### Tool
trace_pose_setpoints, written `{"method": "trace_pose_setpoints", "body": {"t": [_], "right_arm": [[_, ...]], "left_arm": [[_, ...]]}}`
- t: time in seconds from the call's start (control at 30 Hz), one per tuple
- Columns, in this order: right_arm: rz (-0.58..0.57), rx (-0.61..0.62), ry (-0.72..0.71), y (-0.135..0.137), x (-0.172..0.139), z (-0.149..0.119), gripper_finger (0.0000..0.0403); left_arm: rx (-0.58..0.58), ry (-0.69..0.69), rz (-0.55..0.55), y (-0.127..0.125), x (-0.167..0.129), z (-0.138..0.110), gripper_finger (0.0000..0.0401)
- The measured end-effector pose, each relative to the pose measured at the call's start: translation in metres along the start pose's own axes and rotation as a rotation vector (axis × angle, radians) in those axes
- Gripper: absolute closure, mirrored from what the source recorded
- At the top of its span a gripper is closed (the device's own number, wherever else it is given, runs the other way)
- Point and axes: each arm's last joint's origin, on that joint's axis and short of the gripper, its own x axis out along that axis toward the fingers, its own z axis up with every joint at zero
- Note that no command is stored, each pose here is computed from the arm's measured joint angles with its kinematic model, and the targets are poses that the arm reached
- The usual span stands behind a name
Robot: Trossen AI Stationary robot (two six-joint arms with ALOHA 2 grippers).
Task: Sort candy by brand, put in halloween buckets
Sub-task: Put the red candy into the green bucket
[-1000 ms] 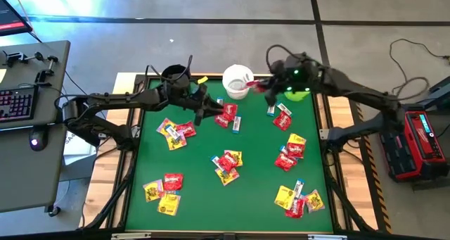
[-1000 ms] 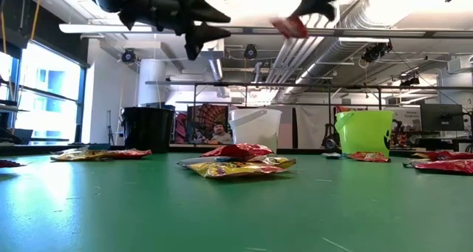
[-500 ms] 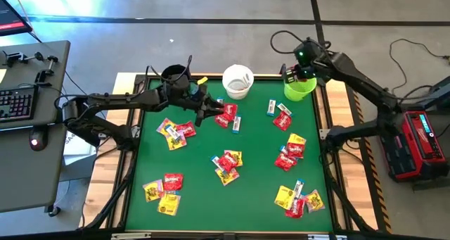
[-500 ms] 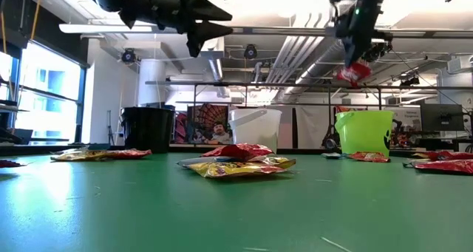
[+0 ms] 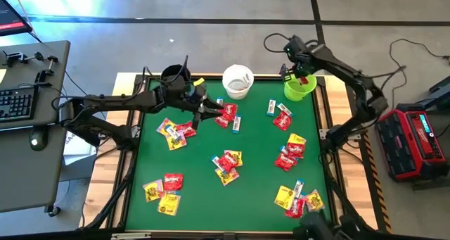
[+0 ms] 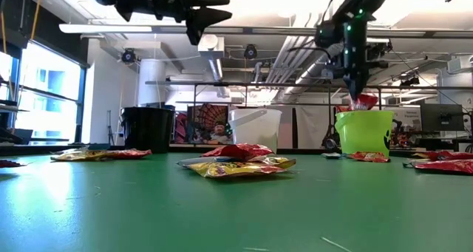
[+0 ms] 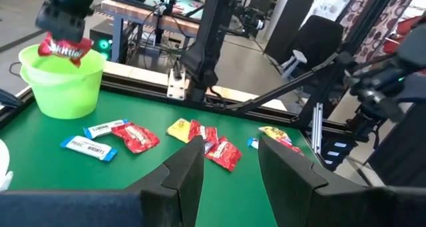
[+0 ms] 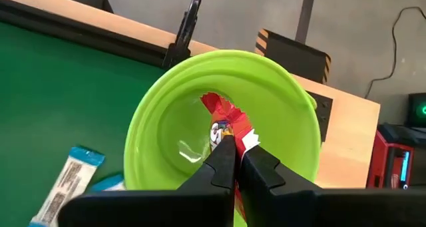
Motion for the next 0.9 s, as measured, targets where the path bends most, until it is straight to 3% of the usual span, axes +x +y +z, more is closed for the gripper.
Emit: {"method": "trace_pose_setpoints", "body": {"t": [0.57, 0.9], "right_arm": [[0.017, 0.033, 0.118, 0.004, 0.058, 0.018, 0.0403], [0.013, 0.012, 0.197, 0.000, 0.065, 0.013, 0.0390]], "left_arm": [[-0.018, 0.092, 0.072, 0.003, -0.001, -0.010, 0.0265], [-0.026, 0.106, 0.094, 0.004, -0.002, -0.011, 0.0265]]}}
